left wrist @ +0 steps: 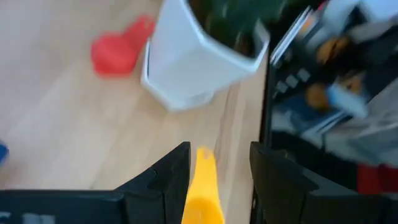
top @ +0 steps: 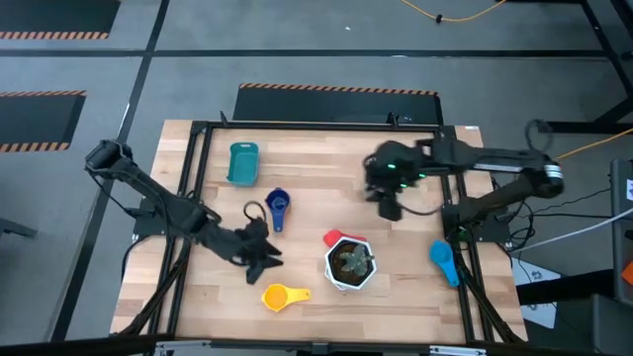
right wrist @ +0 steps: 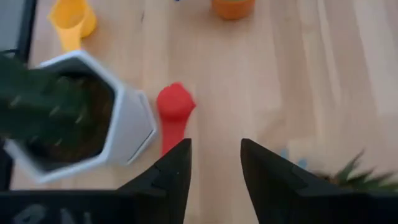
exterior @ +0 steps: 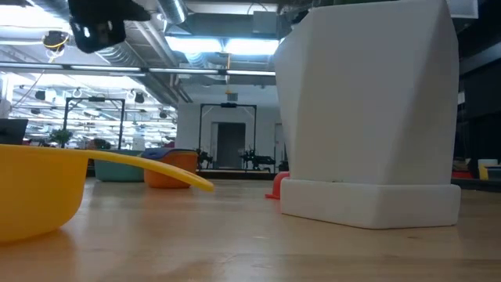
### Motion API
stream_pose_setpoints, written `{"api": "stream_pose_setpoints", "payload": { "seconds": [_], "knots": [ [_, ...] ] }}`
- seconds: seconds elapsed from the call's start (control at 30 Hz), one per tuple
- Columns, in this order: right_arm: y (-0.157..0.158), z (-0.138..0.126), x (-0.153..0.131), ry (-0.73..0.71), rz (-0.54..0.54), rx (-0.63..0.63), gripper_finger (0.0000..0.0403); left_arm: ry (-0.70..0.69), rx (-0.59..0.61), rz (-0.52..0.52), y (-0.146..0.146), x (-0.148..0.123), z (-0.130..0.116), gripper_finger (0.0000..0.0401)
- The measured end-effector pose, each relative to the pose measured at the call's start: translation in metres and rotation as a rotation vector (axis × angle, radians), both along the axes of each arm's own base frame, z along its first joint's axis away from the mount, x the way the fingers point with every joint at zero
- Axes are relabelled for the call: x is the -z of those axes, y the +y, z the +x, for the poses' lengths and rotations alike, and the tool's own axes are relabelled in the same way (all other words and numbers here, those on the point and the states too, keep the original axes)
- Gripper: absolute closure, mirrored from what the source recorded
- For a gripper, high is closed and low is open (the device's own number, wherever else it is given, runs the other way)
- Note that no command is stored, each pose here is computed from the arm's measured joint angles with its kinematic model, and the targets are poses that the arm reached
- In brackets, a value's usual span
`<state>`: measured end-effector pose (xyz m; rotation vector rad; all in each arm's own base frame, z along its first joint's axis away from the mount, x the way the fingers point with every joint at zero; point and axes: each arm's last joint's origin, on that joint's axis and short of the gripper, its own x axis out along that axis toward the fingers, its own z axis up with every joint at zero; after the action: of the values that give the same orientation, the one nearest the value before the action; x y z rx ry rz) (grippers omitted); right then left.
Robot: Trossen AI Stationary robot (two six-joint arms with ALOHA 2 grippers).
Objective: Nest measuring cups in basket
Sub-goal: Stack the yellow measuring cup into the dark blue measuring cup
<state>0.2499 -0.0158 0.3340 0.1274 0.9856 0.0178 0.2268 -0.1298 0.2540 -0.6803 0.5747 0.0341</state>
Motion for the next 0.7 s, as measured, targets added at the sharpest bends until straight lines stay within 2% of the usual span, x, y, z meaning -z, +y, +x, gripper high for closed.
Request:
{"api": "stream_pose_setpoints", "payload": {
  "seconds": [0.17,0.37,0.53,0.7],
  "knots": [
    [0.012,-0.046,0.003,-0.042,0.064,0.032,0.026,0.23,0.001,-0.008,-0.022,0.004,0.014,0.0242],
    [0.021,-0.084,0.013,-0.078,0.123,0.057,0.026,0.44,-0.011,-0.096,-0.044,0.02,0.033,0.0242],
    [0.025,-0.1,0.023,-0.097,0.131,0.035,0.026,0.567,-0.046,-0.164,-0.053,0.044,0.042,0.0242],
    [0.028,-0.106,0.03,-0.104,0.131,0.015,0.026,0.638,-0.089,-0.193,-0.057,0.06,0.045,0.0242]
  ]
}}
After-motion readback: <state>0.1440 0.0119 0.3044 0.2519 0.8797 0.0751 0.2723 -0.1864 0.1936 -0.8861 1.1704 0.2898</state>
